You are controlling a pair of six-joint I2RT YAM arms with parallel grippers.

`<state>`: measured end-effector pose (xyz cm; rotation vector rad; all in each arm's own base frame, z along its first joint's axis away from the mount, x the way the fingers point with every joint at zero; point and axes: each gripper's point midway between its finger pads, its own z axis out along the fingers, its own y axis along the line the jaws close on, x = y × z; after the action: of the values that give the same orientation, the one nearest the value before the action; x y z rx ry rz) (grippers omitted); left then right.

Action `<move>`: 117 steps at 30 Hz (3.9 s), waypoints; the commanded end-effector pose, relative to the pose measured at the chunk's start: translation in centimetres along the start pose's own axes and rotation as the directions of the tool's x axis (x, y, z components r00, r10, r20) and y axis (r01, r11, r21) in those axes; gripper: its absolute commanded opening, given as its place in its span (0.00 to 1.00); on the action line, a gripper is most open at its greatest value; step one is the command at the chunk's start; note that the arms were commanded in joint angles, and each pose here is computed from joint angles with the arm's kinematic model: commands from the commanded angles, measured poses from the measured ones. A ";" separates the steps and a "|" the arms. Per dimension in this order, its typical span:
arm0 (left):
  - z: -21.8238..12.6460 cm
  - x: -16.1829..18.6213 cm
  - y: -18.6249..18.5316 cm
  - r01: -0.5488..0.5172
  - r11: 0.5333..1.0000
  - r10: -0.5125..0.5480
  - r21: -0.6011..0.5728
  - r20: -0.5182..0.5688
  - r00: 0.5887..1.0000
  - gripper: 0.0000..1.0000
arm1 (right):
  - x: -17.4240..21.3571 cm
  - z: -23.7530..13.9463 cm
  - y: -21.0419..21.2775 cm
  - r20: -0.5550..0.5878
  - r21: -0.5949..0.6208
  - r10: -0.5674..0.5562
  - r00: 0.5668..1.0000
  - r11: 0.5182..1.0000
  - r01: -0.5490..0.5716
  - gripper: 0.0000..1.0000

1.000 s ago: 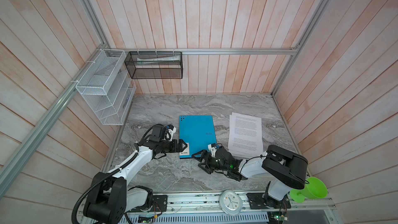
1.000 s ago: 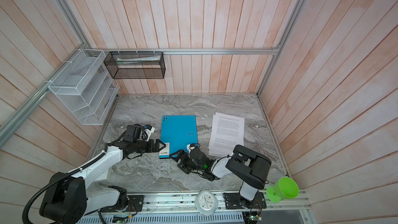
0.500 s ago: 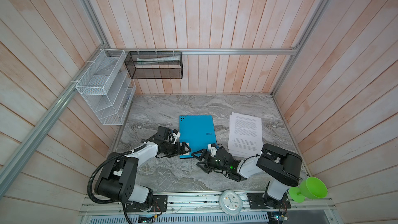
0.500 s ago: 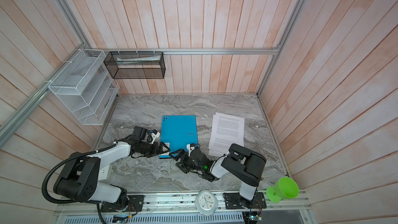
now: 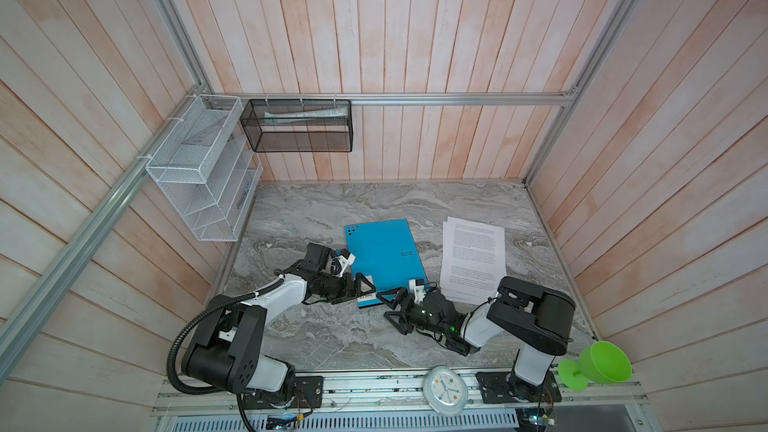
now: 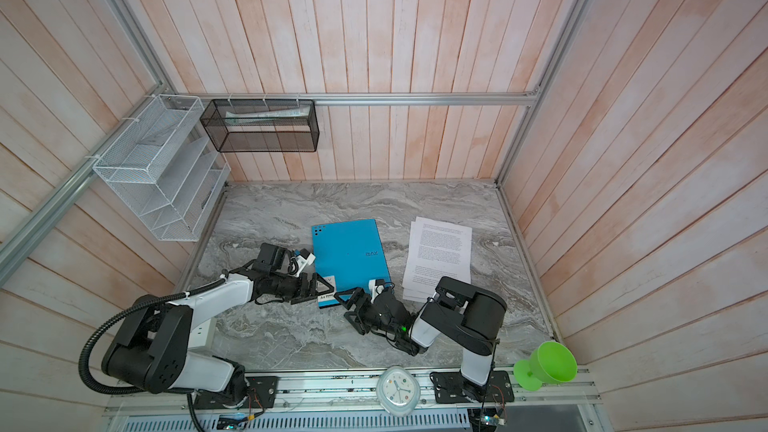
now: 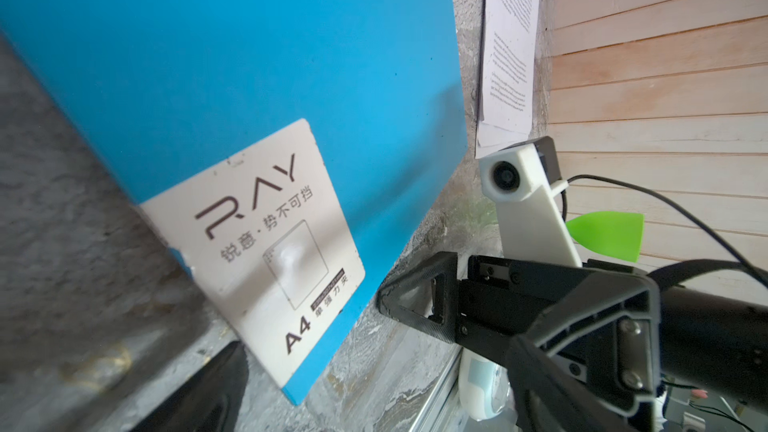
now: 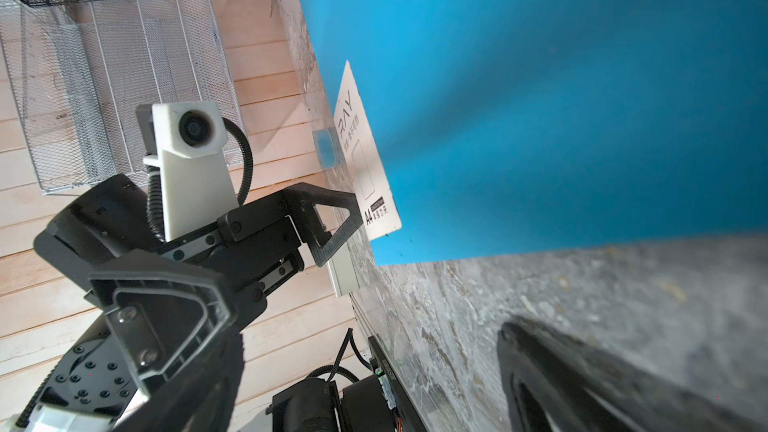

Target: Put the files into the folder

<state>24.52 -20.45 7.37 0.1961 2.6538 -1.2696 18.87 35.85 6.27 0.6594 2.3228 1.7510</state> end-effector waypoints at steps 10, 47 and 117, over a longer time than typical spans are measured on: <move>-2.5 -2.1 1.0 -0.065 0.991 0.078 -0.114 0.120 0.990 0.99 | -2.4 -0.5 1.7 0.070 -0.041 -0.001 0.998 0.999 0.003 0.93; -0.3 -6.6 1.9 -0.089 0.993 0.097 -0.080 0.105 0.990 0.98 | -5.6 -1.3 1.2 0.222 -0.215 0.102 0.970 0.975 -0.054 0.86; -12.3 -18.2 -11.4 -0.284 0.951 0.309 -0.123 0.426 0.850 1.00 | -0.6 3.7 14.4 0.151 0.310 -0.916 0.373 0.402 0.862 0.60</move>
<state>37.85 -19.14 26.58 0.3046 2.1697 -1.0364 24.74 40.65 15.88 -0.2808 2.0126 0.7852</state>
